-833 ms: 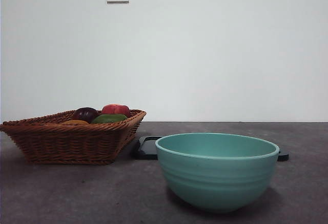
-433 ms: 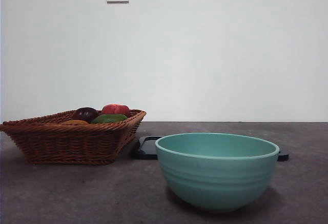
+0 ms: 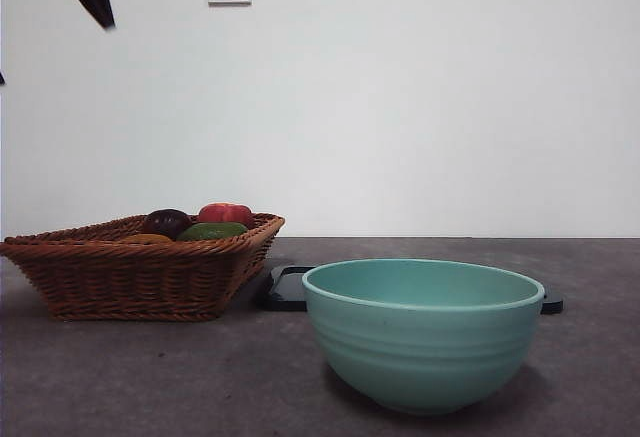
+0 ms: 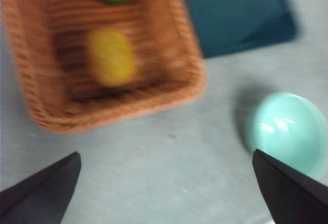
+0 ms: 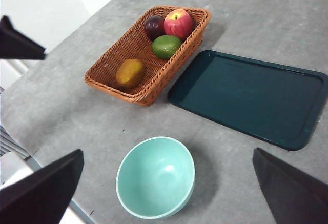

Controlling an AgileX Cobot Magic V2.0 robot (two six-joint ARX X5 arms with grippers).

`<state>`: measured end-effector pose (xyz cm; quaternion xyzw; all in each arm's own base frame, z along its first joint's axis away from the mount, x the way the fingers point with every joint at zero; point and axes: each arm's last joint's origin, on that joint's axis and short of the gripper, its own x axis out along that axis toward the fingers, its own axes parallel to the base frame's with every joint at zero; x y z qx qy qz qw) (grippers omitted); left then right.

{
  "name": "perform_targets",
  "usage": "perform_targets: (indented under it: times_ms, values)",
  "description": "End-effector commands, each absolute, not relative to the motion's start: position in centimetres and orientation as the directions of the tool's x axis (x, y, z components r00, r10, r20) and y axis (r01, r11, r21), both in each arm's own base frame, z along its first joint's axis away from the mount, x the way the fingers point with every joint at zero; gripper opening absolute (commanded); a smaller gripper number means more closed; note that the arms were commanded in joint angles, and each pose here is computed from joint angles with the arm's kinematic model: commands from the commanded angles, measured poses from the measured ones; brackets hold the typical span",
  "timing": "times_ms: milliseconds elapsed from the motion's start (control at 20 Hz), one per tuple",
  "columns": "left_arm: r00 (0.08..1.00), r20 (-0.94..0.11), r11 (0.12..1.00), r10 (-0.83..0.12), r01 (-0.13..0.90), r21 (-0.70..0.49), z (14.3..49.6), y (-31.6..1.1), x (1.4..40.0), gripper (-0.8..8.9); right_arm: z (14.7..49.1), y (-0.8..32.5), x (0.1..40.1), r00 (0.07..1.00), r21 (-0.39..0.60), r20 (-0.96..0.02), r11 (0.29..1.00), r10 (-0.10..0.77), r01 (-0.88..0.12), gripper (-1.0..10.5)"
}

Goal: Pick up the wifruite, put it on the bowl, pick up the plate, put it on desk

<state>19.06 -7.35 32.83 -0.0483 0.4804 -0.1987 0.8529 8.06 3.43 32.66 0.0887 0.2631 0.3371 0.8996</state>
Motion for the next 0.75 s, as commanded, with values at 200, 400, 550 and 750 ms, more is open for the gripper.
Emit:
perform_targets:
  times_ms: [200,400,550,750]
  values:
    - [0.408,-0.855,0.936,-0.321,0.273,-0.221,32.3,-8.8,23.3,6.24,33.1,3.3,7.4,0.633,0.332,-0.404,0.750,0.661,-0.572,5.9]
    - [0.376,-0.893,0.956,-0.247,0.246,-0.161,30.7,-10.0,26.7,6.24,33.2,3.1,6.5,0.642,0.324,-0.385,0.749,0.663,-0.578,5.9]
    - [0.367,-0.900,0.958,-0.236,0.241,-0.153,28.9,-10.8,28.9,6.24,33.2,2.8,5.5,0.652,0.317,-0.382,0.756,0.655,-0.573,5.9]
    - [0.363,-0.906,0.962,-0.219,0.234,-0.139,26.4,-11.6,31.2,6.24,34.0,2.3,4.0,0.674,0.301,-0.386,0.776,0.630,-0.554,5.9]
